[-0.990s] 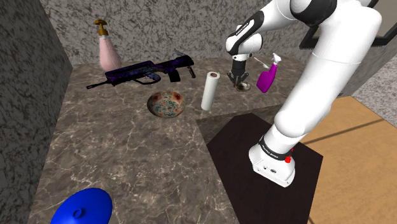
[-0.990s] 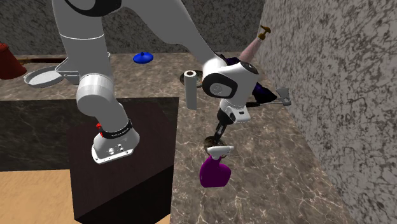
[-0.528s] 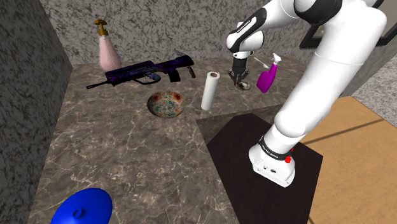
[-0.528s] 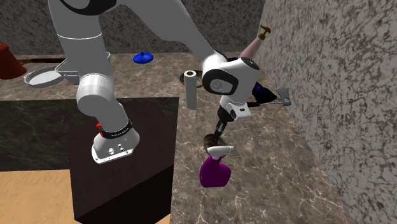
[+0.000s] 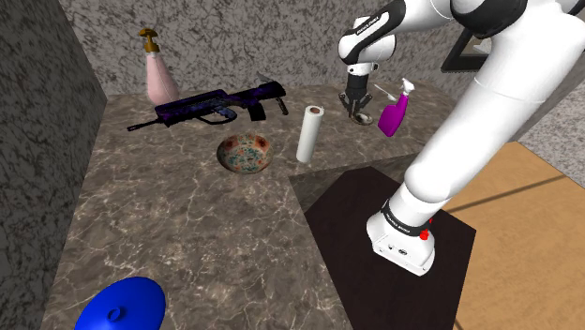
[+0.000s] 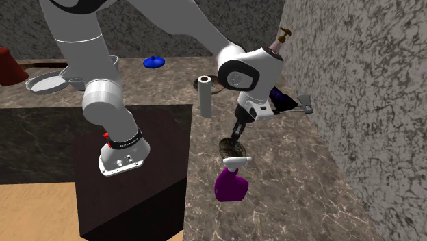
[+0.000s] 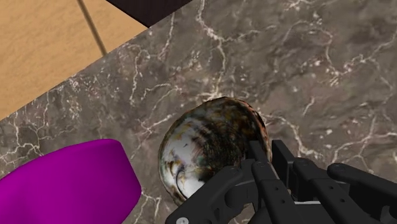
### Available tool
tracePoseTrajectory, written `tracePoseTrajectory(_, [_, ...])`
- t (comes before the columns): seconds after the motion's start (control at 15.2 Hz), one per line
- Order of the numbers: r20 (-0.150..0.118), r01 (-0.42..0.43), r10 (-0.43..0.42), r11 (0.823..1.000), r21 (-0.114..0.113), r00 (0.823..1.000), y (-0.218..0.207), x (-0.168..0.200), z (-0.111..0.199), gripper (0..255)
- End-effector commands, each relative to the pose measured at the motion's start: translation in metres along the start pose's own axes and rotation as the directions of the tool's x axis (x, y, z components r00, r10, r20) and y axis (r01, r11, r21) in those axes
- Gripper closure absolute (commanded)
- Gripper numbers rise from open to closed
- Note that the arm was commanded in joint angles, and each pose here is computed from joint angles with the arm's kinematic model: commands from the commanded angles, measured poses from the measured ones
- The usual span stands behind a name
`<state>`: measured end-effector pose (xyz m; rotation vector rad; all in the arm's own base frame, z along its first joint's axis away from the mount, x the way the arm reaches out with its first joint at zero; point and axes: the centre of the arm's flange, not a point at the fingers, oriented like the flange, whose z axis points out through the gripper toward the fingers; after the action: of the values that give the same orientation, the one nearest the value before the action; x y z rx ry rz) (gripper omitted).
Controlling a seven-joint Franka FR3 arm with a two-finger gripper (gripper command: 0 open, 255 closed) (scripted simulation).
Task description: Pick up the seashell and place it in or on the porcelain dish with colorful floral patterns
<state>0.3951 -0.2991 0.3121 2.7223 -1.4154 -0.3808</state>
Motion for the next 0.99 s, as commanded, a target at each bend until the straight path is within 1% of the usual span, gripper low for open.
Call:
tracePoseTrajectory(0.0, [0.0, 0.0, 0.0, 1.0, 0.0, 1.0, 0.0, -0.002, -0.01, 255])
tracePoseTrajectory(0.66, [0.0, 0.0, 0.0, 1.0, 0.0, 1.0, 0.008, -0.012, -0.061, 255])
tracePoseTrajectory(0.73, [0.0, 0.0, 0.0, 1.0, 0.0, 1.0, 0.009, -0.013, -0.062, 255])
tracePoseTrajectory(0.92, [0.0, 0.0, 0.0, 1.0, 0.0, 1.0, -0.024, -0.035, -0.065, 255])
